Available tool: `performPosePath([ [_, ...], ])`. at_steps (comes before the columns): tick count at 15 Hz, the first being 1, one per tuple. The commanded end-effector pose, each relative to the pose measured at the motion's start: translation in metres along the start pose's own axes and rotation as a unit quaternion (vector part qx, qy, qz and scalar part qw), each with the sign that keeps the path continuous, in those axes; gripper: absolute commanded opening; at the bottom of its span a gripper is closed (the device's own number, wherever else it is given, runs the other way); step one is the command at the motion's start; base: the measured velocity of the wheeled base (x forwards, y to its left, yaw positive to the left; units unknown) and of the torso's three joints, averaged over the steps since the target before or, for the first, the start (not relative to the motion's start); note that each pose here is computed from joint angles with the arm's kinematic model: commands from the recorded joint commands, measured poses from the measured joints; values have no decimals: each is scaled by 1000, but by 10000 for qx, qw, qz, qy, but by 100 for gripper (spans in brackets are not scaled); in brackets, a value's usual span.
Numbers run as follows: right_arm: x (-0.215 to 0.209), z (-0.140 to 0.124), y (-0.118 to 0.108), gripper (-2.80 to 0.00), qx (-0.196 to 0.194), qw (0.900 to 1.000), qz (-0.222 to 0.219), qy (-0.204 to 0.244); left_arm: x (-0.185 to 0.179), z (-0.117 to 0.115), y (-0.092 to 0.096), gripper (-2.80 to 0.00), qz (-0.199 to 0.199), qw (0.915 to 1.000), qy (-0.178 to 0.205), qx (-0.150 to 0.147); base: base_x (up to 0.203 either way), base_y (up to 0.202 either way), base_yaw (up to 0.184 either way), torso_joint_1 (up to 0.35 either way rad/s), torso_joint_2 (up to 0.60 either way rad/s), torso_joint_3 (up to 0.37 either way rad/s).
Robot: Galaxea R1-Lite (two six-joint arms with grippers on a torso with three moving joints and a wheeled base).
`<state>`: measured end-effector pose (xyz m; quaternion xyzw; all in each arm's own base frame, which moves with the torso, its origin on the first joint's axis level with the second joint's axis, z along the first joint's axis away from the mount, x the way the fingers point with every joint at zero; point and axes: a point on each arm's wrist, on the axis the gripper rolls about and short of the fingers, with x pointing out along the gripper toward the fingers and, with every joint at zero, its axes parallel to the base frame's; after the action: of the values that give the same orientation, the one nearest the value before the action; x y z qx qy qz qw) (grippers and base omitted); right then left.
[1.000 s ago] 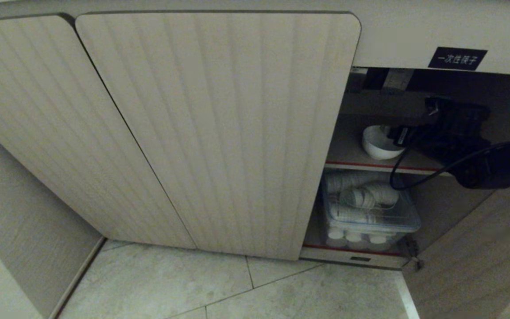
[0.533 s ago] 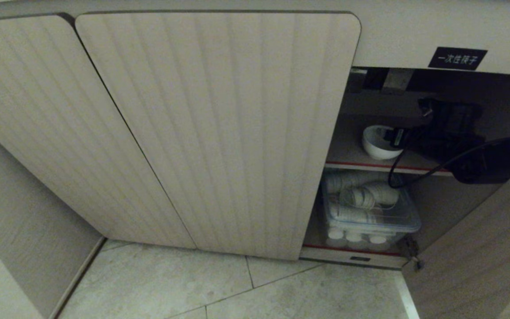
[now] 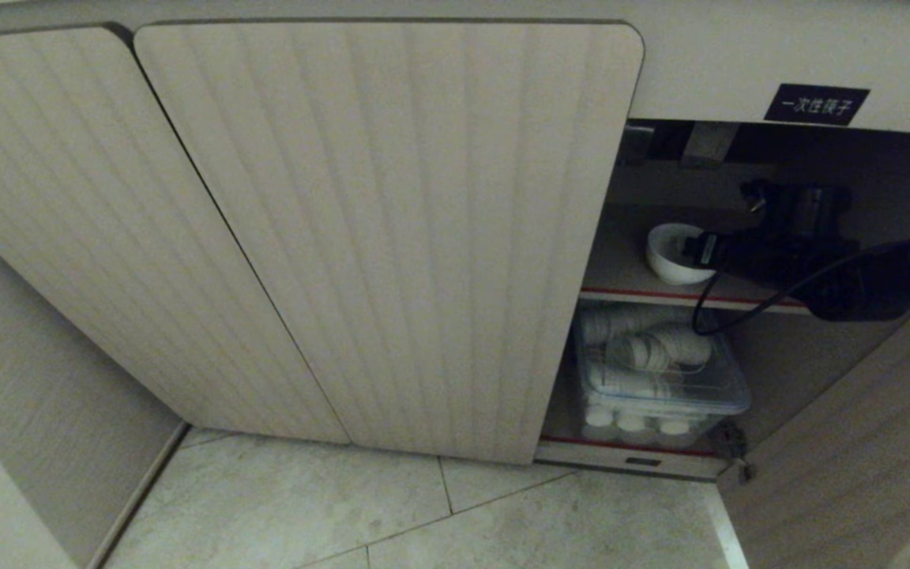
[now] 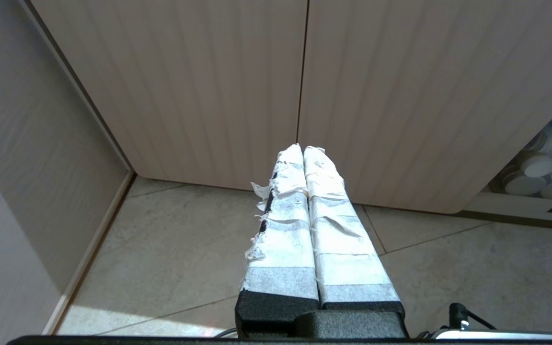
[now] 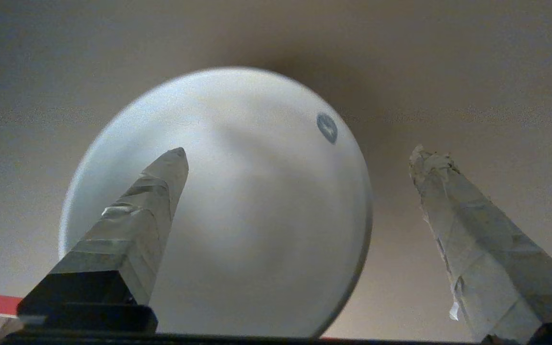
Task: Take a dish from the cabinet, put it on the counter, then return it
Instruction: Take the bowl from the cabinet
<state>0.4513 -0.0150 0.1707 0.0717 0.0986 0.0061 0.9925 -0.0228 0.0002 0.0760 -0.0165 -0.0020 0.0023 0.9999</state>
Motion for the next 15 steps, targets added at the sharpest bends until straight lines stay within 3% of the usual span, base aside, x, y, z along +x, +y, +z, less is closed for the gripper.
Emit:
performPosePath([
  [1, -1, 0, 0, 0, 4, 10000, 0, 22, 0, 0, 0, -280, 0, 10000, -4, -3, 0, 0, 0, 0, 0, 0],
  [15, 9, -4, 7, 0, 235, 9991, 31, 346, 0, 0, 0, -280, 0, 10000, -4, -3, 0, 0, 0, 0, 0, 0],
])
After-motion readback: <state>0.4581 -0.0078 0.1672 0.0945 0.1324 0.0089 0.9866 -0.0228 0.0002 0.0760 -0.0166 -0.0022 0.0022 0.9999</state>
